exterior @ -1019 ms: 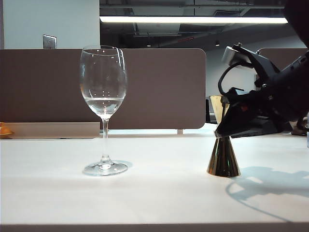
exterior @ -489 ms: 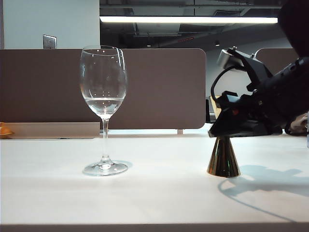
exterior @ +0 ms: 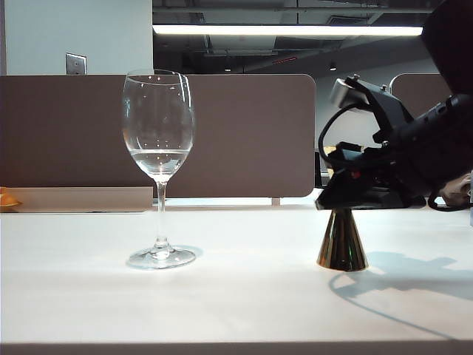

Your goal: Pick up the jigger and pour the water inside into the glass.

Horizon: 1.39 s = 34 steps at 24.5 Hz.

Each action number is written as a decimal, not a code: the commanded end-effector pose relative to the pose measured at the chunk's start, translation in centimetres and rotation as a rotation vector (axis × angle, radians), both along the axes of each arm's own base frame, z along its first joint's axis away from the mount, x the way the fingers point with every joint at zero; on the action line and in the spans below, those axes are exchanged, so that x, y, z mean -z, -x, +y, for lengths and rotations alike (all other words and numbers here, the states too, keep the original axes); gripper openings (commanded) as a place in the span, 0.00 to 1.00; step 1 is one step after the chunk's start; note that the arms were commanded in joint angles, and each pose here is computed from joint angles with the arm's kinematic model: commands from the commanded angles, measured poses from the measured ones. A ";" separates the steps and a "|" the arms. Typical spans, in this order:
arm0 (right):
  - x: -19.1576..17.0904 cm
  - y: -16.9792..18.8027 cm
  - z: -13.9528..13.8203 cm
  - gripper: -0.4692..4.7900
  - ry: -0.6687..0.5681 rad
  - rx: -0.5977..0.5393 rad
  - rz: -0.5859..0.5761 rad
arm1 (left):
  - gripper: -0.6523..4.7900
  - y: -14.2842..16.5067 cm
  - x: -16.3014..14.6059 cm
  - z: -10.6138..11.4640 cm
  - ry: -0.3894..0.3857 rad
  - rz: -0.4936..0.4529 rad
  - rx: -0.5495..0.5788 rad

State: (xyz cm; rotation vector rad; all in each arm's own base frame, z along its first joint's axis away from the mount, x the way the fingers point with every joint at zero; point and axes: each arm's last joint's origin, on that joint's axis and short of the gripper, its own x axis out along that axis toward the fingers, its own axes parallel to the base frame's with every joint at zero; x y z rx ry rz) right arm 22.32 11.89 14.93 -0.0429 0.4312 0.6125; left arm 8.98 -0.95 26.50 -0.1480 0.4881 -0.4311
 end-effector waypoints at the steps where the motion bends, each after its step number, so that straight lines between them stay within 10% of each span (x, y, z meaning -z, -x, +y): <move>1: -0.4 -0.2 0.1 0.40 -0.011 0.007 -0.028 | 0.11 0.0 -0.1 0.0 -0.003 -0.010 0.009; 14: -0.6 -0.3 0.1 0.16 -0.019 0.006 -0.044 | 0.11 0.0 -0.1 0.0 -0.003 -0.010 0.009; 34: -9.1 -2.3 1.4 0.12 0.074 -0.060 -0.125 | 0.11 0.0 -0.1 0.0 -0.003 -0.010 0.008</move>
